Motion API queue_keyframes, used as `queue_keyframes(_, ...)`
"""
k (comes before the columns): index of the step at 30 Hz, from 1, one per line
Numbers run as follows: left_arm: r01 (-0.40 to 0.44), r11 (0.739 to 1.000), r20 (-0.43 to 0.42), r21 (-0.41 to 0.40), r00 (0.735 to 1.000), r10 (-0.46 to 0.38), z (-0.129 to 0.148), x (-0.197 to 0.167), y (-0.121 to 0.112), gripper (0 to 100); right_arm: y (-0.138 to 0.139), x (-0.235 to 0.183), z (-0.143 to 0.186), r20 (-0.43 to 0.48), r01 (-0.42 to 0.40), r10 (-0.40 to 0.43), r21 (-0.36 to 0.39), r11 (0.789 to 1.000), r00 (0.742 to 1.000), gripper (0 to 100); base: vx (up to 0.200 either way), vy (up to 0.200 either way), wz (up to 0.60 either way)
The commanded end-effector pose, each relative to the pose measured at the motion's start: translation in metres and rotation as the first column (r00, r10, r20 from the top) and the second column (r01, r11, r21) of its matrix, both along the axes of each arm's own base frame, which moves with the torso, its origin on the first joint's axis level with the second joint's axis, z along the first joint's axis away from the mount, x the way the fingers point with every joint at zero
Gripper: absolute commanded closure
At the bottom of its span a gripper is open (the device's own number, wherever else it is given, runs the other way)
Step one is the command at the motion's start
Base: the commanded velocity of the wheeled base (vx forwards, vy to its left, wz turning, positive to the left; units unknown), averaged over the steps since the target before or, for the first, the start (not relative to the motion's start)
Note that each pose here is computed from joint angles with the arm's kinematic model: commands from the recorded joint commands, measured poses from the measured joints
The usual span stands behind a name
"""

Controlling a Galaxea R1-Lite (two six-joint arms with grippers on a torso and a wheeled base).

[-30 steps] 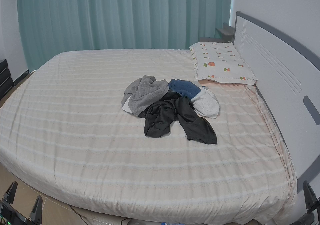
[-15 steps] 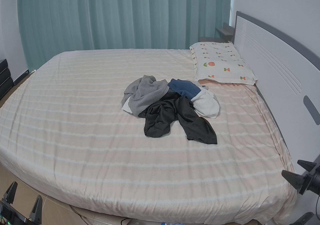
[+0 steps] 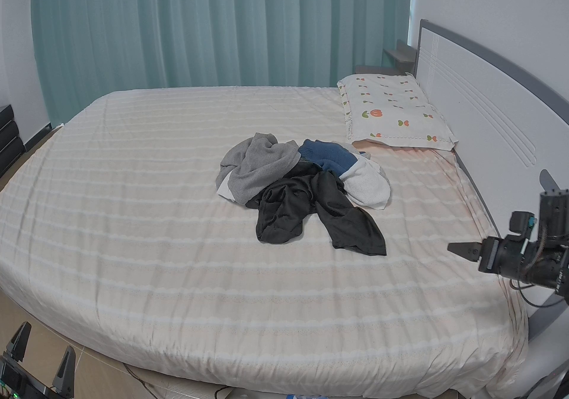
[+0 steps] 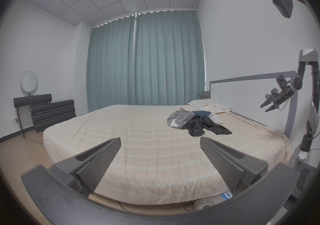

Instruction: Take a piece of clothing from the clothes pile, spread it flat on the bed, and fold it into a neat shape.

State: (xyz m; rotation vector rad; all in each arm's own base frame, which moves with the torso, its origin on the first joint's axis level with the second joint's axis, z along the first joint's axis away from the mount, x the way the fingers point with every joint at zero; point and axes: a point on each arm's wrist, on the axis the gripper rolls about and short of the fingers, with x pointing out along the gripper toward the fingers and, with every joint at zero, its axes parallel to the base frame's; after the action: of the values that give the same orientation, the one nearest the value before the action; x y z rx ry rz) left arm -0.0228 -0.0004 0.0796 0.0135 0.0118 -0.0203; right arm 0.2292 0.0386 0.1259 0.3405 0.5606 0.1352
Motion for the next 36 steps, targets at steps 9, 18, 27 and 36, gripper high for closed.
queue_keyframes(9,0.0,1.0,0.001,0.0,1.0,0.0,-0.005,0.0,0.0,0,0.047,0.196,-0.149,-0.015,0.206,-0.206,0.038,0.978,0.978,0,0.0,0.0,0.0)
queue_keyframes(18,0.0,1.0,0.001,0.0,1.0,0.0,-0.005,0.0,0.0,0,0.068,0.221,-0.175,0.004,0.181,-0.181,0.056,0.982,0.983,0,0.0,0.0,0.0)
queue_keyframes(27,0.0,1.0,0.003,0.0,1.0,0.0,-0.004,0.0,0.0,0,0.091,0.23,-0.181,0.026,0.146,-0.148,0.057,0.988,0.989,0,0.0,0.0,0.0)
queue_keyframes(36,0.0,1.0,0.001,0.0,1.0,0.0,-0.005,0.0,0.0,0,0.106,0.237,-0.167,0.098,0.143,-0.146,0.038,0.989,0.984,0,0.0,0.0,0.0)
